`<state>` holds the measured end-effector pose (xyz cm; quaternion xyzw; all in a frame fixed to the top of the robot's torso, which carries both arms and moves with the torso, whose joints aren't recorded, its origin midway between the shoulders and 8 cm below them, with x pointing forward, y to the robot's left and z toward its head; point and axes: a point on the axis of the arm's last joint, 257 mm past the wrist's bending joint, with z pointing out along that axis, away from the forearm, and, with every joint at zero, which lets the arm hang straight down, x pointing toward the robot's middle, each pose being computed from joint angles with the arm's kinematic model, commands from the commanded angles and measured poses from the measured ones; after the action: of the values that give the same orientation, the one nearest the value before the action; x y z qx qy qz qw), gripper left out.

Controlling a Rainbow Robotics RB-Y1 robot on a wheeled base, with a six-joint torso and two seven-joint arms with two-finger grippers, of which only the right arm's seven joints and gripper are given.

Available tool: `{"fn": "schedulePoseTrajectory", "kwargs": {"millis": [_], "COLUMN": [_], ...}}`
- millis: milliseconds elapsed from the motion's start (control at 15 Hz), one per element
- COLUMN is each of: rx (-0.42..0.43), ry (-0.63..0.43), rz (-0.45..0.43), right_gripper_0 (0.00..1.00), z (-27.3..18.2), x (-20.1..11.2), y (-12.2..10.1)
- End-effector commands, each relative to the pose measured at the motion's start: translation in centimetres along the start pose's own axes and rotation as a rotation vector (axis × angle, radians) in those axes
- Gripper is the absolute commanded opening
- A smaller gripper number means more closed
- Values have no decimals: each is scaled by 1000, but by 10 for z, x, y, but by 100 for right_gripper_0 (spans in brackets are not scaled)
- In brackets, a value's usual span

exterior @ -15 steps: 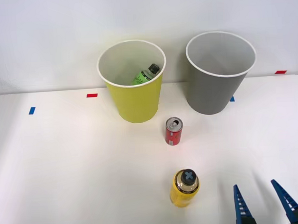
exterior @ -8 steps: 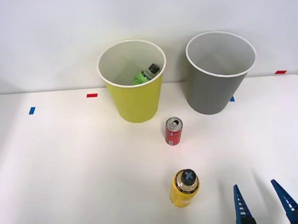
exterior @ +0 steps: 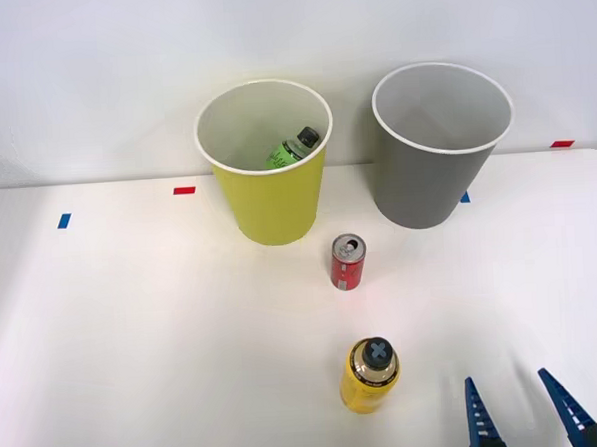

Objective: Put cans in the gray bin, plastic bottles in the light green bin

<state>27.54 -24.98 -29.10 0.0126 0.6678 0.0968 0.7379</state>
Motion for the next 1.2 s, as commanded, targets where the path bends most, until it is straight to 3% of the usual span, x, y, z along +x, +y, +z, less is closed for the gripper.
{"fn": "schedulePoseTrajectory", "kwargs": {"millis": [67, 733, 1000, 1200], "rx": [-65, -512, -609, -610], "ry": [-41, -30, -57, -114], "rz": [-46, -38, -28, -108], "right_gripper_0": [100, 100, 100, 100], "z": [0, -23, -41, -46], "x": [-15, -35, -43, -46], "y": [1, 56, 75, 85]}}
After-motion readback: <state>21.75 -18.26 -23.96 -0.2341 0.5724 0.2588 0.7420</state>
